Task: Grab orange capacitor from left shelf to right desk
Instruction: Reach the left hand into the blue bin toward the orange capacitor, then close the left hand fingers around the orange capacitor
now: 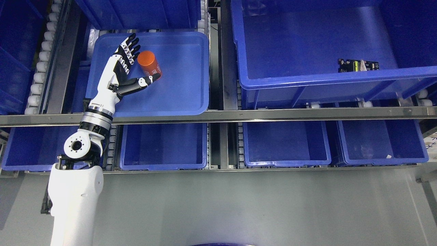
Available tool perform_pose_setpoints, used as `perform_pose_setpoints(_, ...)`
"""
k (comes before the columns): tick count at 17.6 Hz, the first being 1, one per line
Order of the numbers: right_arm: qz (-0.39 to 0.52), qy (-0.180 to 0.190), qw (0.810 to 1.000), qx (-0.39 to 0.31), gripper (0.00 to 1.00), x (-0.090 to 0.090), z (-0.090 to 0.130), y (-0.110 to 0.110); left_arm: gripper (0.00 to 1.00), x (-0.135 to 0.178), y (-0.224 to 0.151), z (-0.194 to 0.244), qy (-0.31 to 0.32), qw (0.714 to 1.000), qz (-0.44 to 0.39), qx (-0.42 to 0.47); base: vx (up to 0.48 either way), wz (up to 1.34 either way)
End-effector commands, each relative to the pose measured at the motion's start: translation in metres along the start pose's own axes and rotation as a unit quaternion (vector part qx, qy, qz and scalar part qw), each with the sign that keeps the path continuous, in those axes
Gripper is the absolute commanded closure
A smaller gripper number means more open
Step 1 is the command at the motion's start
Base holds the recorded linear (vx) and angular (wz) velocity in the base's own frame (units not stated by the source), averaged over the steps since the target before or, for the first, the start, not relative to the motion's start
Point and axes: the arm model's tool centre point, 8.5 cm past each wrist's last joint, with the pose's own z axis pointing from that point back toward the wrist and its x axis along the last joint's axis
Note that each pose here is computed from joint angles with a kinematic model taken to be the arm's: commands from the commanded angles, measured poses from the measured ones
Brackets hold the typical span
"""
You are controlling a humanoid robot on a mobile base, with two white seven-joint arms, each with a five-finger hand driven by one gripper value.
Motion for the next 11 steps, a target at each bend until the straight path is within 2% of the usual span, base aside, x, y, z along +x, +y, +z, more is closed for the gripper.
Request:
perform_pose_setpoints(1, -0.002, 0.003, 1.000, -0.009, 0.00, -0.009, -0.001, -0.011, 0.00, -0.044, 0.010, -0.004, 0.070, 0.998, -0.001, 0.006, 0.000, 0.00)
perform_pose_setpoints(11, -0.002, 0.003, 1.000, -0.009, 0.00, -0.009, -0.001, -0.011, 0.02, -0.036, -0.020, -0.042, 0.062, 0.997, 0.010, -0.033, 0.000, 0.00)
